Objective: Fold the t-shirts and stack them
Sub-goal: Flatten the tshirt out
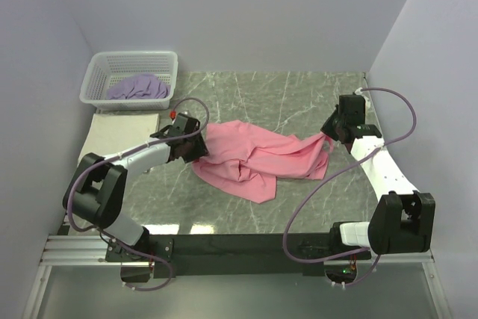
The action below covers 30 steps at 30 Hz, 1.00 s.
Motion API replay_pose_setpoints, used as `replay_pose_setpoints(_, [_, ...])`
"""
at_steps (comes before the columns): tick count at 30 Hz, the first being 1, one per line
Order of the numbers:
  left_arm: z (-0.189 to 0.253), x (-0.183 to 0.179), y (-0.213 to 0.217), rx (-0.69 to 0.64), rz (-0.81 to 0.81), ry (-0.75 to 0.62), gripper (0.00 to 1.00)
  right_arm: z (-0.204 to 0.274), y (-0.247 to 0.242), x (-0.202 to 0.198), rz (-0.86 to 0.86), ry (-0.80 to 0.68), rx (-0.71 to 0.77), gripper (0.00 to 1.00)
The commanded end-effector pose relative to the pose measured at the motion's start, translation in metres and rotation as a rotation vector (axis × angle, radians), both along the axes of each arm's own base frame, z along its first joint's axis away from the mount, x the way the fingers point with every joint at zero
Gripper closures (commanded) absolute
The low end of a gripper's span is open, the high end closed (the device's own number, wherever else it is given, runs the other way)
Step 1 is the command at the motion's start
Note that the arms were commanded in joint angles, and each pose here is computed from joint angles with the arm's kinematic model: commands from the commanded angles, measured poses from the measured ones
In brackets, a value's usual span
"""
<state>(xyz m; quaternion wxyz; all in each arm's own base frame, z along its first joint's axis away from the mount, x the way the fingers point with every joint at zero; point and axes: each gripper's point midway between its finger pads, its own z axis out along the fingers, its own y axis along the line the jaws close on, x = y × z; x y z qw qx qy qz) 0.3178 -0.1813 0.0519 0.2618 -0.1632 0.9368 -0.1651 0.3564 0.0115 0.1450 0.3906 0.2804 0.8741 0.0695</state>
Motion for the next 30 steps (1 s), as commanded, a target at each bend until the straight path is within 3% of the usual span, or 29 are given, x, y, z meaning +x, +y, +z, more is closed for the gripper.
replay_pose_setpoints(1, [0.001,0.006,-0.011,-0.043,0.002,-0.014,0.51,0.014,-0.004,0.005,-0.009,-0.067,-0.009,1.0])
replay_pose_setpoints(11, [-0.017,0.002,0.002,0.019,0.053,0.018,0.46,0.015,-0.003,0.005,-0.006,-0.073,-0.007,1.0])
replay_pose_setpoints(23, [0.003,0.006,-0.01,-0.023,0.024,-0.022,0.71,0.021,-0.004,0.004,-0.018,-0.097,-0.006,1.0])
replay_pose_setpoints(30, [0.036,0.012,-0.009,-0.025,0.018,-0.088,0.74,0.025,-0.005,0.003,-0.022,-0.105,-0.009,1.0])
